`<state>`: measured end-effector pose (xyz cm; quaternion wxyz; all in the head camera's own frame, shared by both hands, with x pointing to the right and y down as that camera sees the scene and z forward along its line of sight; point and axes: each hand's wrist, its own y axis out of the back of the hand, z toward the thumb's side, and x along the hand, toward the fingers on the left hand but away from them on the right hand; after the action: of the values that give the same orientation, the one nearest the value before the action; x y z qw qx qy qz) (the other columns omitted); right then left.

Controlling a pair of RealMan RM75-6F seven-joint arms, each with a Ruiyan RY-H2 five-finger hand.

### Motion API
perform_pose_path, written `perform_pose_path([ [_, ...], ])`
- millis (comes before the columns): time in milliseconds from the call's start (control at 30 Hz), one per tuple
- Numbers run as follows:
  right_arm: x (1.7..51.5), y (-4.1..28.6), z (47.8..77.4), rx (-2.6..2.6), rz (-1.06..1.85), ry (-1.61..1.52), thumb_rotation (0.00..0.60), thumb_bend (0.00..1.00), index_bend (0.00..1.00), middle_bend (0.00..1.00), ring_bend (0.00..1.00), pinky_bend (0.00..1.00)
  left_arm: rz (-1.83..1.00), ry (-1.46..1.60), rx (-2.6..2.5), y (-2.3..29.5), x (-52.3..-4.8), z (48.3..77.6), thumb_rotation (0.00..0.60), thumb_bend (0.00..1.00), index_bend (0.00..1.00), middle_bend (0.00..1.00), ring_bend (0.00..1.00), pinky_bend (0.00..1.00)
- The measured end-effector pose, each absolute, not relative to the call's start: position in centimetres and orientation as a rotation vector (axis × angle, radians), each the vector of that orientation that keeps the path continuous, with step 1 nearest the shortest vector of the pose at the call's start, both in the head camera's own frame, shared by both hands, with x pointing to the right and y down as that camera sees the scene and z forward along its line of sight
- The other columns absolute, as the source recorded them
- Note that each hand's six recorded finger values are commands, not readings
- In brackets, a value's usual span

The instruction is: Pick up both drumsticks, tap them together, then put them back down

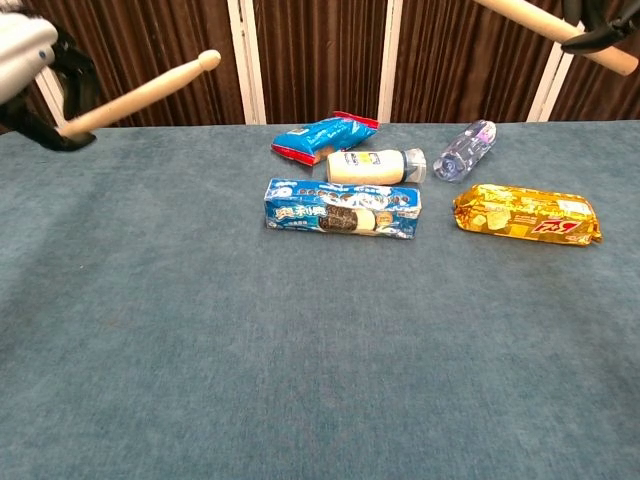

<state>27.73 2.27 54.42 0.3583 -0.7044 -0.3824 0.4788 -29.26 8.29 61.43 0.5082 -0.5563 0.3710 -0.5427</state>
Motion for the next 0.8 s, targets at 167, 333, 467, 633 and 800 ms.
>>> perform_pose_path([
  [167,27.8,2.5,54.8,-1.826,1.241,-0.995,0.600,0.47,0.80,0.66,0.46,0.04,-1.311,0.857,-1.301,6.7,-30.3,60.0,0.600,0.43,0.65,0.59,0.14,0.00],
  [333,27.3,3.0,55.0,-1.844,1.232,-1.000,0.600,0.47,0.80,0.66,0.46,0.04,-1.267,0.937,-1.371,6.1,-30.4,59.3,0.600,0.43,0.65,0.59,0.14,0.00],
  [467,26.5,3.2,55.0,-1.856,1.221,-1.003,0.600,0.47,0.81,0.66,0.46,0.04,-1.241,1.063,-1.519,5.9,-30.4,59.8,0.600,0.43,0.65,0.59,0.14,0.00],
  [633,24.9,3.3,54.9,-1.885,1.210,-1.006,0.600,0.47,0.81,0.66,0.46,0.04,-1.241,1.136,-1.652,5.3,-29.1,60.8,0.600,0.43,0.65,0.59,0.14,0.00],
  [800,23.7,3.2,54.9,-1.907,1.204,-1.006,0.600,0.47,0.81,0.66,0.46,0.04,-1.204,1.122,-1.680,5.3,-27.1,60.9,0.600,0.43,0.65,0.60,0.14,0.00],
])
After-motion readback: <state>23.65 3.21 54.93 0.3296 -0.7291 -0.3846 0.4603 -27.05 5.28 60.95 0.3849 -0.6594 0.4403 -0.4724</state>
